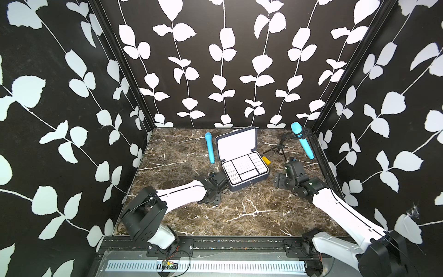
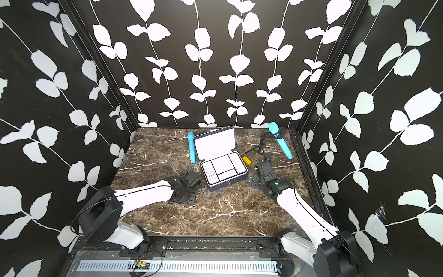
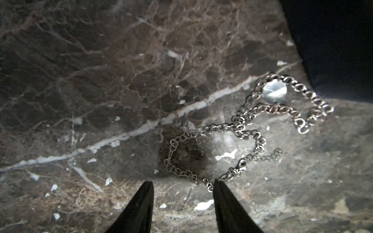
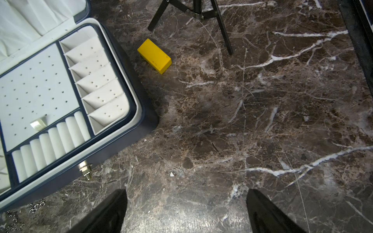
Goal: Put jewelry chain into jewelry box
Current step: Pick up the necklace from the center of the board.
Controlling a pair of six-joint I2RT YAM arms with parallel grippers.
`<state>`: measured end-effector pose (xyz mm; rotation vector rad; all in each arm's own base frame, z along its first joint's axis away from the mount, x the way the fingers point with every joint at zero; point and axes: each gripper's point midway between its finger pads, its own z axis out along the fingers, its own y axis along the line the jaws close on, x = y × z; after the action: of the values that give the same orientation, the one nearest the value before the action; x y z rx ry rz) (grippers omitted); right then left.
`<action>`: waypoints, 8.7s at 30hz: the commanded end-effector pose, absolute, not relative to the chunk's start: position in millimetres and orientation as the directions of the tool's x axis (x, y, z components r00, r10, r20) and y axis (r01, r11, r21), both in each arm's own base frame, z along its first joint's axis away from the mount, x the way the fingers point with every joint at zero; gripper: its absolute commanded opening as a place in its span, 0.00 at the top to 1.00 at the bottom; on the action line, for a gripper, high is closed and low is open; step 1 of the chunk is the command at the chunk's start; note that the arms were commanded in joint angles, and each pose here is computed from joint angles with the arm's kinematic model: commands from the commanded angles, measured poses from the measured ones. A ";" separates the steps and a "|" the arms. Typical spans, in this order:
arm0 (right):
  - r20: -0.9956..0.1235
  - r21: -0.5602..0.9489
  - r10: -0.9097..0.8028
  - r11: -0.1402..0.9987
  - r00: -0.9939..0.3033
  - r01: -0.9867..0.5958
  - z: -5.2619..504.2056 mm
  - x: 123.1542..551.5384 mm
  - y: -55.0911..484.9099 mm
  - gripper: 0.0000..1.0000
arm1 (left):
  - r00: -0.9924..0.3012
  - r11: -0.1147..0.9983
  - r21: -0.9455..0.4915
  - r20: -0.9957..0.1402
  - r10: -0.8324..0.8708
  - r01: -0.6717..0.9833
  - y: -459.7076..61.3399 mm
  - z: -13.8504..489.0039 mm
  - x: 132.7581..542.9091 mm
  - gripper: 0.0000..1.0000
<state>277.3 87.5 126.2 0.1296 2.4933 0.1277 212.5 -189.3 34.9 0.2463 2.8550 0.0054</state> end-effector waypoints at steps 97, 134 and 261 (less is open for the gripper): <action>-0.954 0.230 0.025 0.699 -0.298 -0.677 260.7 253.1 240.6 0.20 | -0.644 0.952 -0.091 -0.755 0.126 0.292 -207.7 235.0 259.7 1.00; -0.995 0.093 0.015 0.484 -0.098 -0.870 264.9 216.6 320.6 0.38 | -0.245 0.680 -0.079 -0.958 0.151 0.729 -245.9 413.9 215.9 1.00; -0.999 -0.003 -0.035 0.461 -0.015 -0.887 270.1 214.2 356.5 0.95 | -0.227 0.645 -0.118 -0.970 0.089 0.755 -248.1 448.0 207.6 1.00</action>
<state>217.8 360.5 260.2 -0.8848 1.4680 0.8340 212.9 -253.5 426.2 0.7160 1.7688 -0.6991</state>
